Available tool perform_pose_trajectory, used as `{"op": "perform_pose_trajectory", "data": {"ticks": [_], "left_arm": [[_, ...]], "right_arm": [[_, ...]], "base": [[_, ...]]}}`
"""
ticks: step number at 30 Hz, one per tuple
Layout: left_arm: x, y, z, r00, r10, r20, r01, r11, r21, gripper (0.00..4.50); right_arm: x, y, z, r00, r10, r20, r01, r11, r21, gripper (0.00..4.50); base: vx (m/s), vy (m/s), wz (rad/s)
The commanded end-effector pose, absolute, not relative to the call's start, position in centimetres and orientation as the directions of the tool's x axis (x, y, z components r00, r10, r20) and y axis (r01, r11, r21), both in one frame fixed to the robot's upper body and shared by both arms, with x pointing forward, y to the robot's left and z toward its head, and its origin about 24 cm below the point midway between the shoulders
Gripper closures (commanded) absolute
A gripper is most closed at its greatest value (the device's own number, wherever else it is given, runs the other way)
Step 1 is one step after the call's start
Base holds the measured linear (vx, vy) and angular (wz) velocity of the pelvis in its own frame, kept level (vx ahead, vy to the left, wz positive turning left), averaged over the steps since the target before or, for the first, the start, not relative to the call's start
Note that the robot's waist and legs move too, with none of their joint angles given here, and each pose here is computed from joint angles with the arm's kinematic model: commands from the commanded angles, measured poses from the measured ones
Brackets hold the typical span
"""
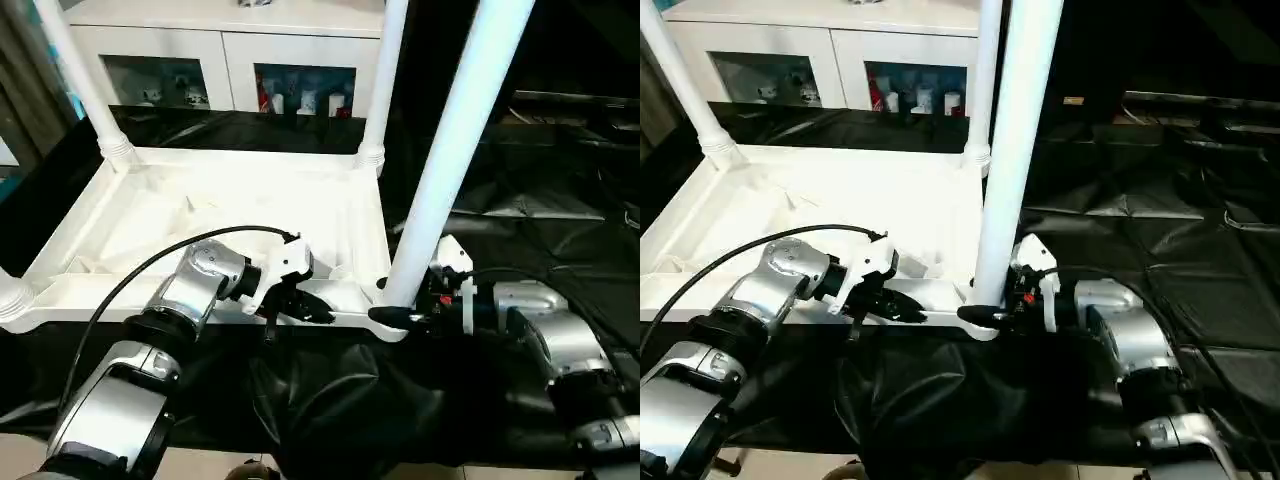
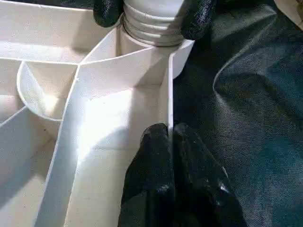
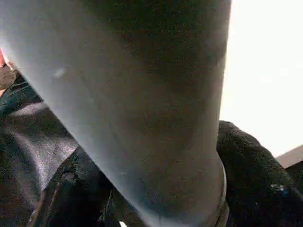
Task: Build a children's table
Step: Rotate leg to tighten
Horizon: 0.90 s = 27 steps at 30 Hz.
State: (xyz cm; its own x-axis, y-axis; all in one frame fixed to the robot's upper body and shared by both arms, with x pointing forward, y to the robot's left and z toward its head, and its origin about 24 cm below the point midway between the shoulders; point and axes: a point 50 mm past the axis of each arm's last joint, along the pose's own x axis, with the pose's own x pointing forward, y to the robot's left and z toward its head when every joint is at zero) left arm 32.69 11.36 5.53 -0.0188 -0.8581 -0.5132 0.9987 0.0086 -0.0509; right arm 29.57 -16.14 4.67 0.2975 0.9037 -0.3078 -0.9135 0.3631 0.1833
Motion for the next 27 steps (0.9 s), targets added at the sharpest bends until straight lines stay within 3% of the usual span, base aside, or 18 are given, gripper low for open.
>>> {"op": "perform_pose_trajectory", "data": {"ticks": [1,4,9,14,16,17,21,22,27], "left_arm": [[33.3,9.6,6.3,0.058,-0.887,-0.458,0.998,0.059,0.012,4.5],[33.9,9.3,6.2,0.131,-0.875,-0.466,0.991,0.128,0.038,4.5],[35.8,6.6,6.7,0.367,-0.827,-0.426,0.926,0.368,0.083,4.5],[36.3,3.7,7.1,0.477,-0.788,-0.39,0.87,0.486,0.082,4.5],[36.3,3.1,7.2,0.494,-0.782,-0.379,0.86,0.504,0.082,4.5],[36.3,2.9,7.2,0.5,-0.781,-0.375,0.857,0.509,0.082,4.5],[36.0,2.5,7.2,0.443,-0.815,-0.373,0.892,0.444,0.089,4.5],[36.0,2.6,7.2,0.439,-0.817,-0.374,0.894,0.44,0.09,4.5],[35.5,3.9,7.0,0.338,-0.861,-0.38,0.94,0.33,0.088,4.5]], "right_arm": [[29.1,-14.6,3.7,0.295,0.909,-0.295,-0.904,0.365,0.221,1.79],[29.4,-14.3,3.1,0.382,0.873,-0.302,-0.868,0.452,0.207,1.8],[31.6,-13.5,1.2,0.729,0.603,-0.324,-0.566,0.797,0.209,1.81],[33.0,-12.2,0.5,0.861,0.386,-0.331,-0.299,0.911,0.283,1.81],[33.3,-11.6,0.5,0.871,0.358,-0.336,-0.262,0.918,0.298,1.81],[33.4,-11.4,0.5,0.873,0.351,-0.339,-0.255,0.92,0.297,1.81],[33.6,-9.4,1.9,0.824,0.503,-0.262,-0.453,0.862,0.229,1.81],[33.6,-9.3,2.0,0.816,0.519,-0.253,-0.475,0.853,0.217,1.25],[33.5,-10.3,3.0,0.736,0.641,-0.217,-0.614,0.768,0.183,0.91]], "base": [[0.0,0.0,0.0],[0.0,0.0,0.0],[0.0,0.0,0.0],[0.0,0.0,0.0],[0.0,0.0,0.0],[0.0,0.0,0.0],[0.0,0.0,0.0],[0.0,0.0,0.0],[0.0,0.0,0.0]]}}
